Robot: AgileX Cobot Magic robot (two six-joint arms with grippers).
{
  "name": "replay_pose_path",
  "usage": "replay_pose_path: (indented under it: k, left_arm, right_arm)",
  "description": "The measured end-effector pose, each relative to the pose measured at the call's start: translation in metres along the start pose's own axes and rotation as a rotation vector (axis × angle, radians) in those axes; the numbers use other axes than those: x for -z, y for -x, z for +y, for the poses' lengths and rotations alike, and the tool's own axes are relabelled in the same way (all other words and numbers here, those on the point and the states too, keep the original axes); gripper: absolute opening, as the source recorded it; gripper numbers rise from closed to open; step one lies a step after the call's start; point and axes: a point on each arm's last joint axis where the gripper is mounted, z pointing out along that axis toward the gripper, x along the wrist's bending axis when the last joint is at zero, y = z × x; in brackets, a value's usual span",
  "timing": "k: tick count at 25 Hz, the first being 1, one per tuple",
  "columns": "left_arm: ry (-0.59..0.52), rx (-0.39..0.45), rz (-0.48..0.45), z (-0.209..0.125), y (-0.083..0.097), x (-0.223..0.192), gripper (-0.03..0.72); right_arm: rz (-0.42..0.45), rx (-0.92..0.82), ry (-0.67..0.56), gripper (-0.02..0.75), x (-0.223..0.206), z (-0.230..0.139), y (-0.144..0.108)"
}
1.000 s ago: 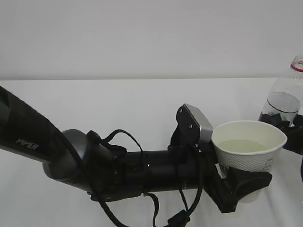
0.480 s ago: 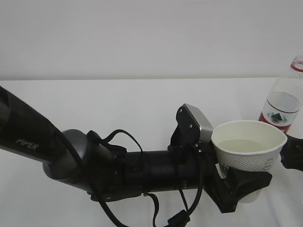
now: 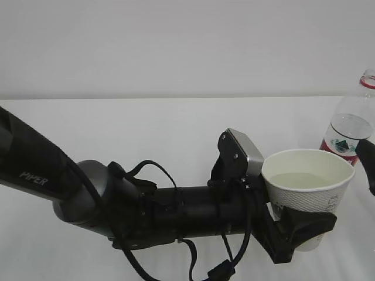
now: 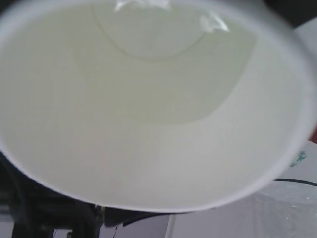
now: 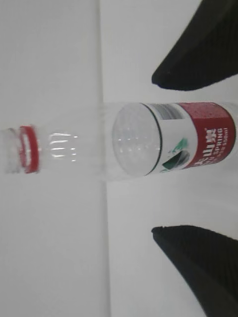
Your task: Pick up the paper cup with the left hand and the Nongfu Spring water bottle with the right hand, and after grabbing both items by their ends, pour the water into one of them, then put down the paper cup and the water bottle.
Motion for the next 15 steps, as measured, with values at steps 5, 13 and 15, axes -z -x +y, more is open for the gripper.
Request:
replay_pose_path:
  k: [5, 13, 15]
  left_arm:
    - [0.000, 0.000, 0.000, 0.000, 0.000, 0.000, 0.536]
    - [-0.004, 0.001, 0.005, 0.000, 0.000, 0.000, 0.536]
    - [-0.003, 0.005, 0.012, 0.000, -0.001, 0.000, 0.536]
  right_arm:
    - [-0.007, 0.007, 0.025, 0.642, 0.009, 0.013, -0.001]
    - [-0.039, 0.042, -0.028, 0.641, 0.014, 0.034, 0.000]
    - [-0.044, 0.047, -0.018, 0.642, 0.014, 0.041, 0.000]
